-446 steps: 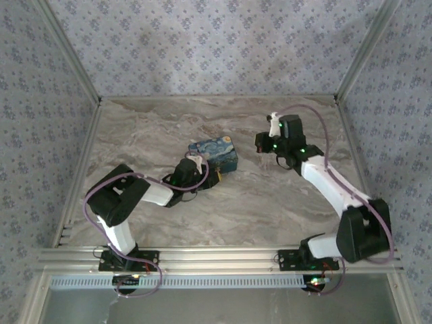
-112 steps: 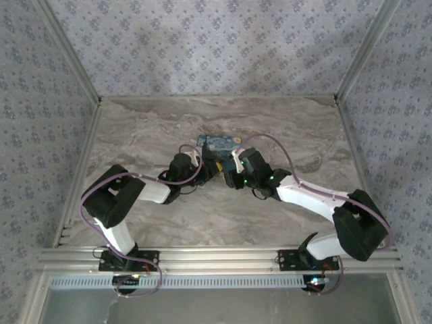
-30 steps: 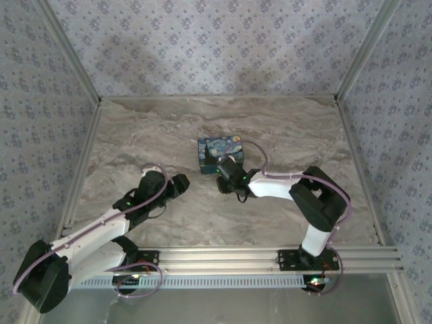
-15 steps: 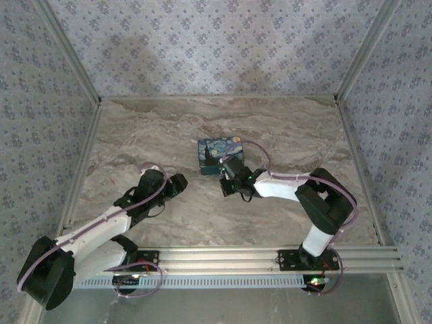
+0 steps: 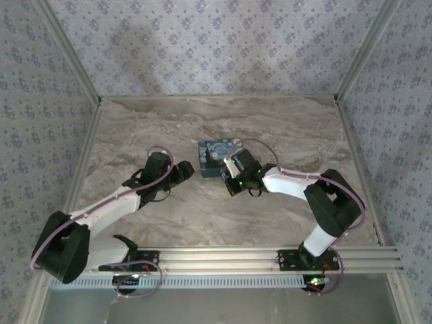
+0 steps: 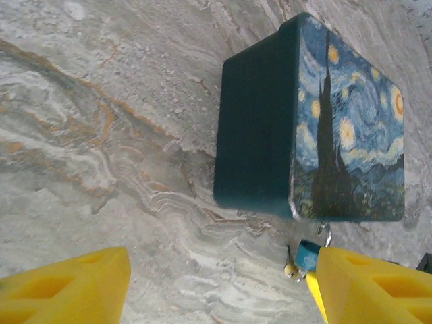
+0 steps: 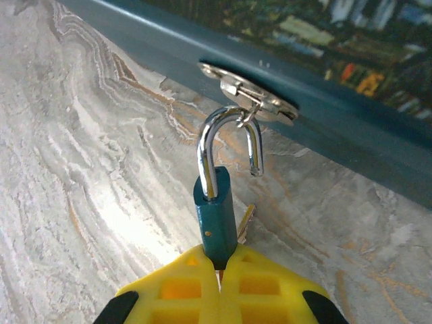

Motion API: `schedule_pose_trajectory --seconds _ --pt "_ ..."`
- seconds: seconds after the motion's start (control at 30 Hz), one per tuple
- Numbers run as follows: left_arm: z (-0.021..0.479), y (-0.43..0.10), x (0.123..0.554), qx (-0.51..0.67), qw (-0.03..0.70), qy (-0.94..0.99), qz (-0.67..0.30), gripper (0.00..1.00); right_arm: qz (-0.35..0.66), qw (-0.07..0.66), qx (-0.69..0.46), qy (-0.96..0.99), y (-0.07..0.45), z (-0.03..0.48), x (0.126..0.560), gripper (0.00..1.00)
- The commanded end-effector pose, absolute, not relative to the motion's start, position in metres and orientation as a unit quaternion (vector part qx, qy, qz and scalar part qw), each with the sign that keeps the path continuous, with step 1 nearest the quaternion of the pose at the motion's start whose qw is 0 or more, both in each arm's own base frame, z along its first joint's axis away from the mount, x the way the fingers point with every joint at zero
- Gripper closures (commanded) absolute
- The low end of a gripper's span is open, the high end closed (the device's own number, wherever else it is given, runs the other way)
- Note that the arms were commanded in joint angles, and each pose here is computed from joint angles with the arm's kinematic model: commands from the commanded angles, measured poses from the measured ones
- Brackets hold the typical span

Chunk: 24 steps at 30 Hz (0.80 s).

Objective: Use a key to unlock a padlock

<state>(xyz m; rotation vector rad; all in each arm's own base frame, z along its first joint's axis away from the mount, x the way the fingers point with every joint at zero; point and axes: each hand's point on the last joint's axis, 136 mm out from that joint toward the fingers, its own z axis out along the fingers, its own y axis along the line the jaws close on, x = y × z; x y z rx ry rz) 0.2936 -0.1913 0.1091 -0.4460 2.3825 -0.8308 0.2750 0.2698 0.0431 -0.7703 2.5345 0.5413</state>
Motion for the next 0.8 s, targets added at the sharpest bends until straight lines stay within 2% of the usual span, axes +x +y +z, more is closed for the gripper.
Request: schedule_pose_trajectory --seconds 0.0,0.77 --pt "0.123 -0.203 0.307 -0.145 0.293 0.887 -0.328 0.27 0.211 0.202 -0.305 0.906 0.276 0.052 0.269 1.0" --pt "0.095 -0.259 0.367 -0.124 0.241 0.895 -0.354 0.27 0.17 0.191 -0.353 0.9 0.276 0.048 0.269 1.0"
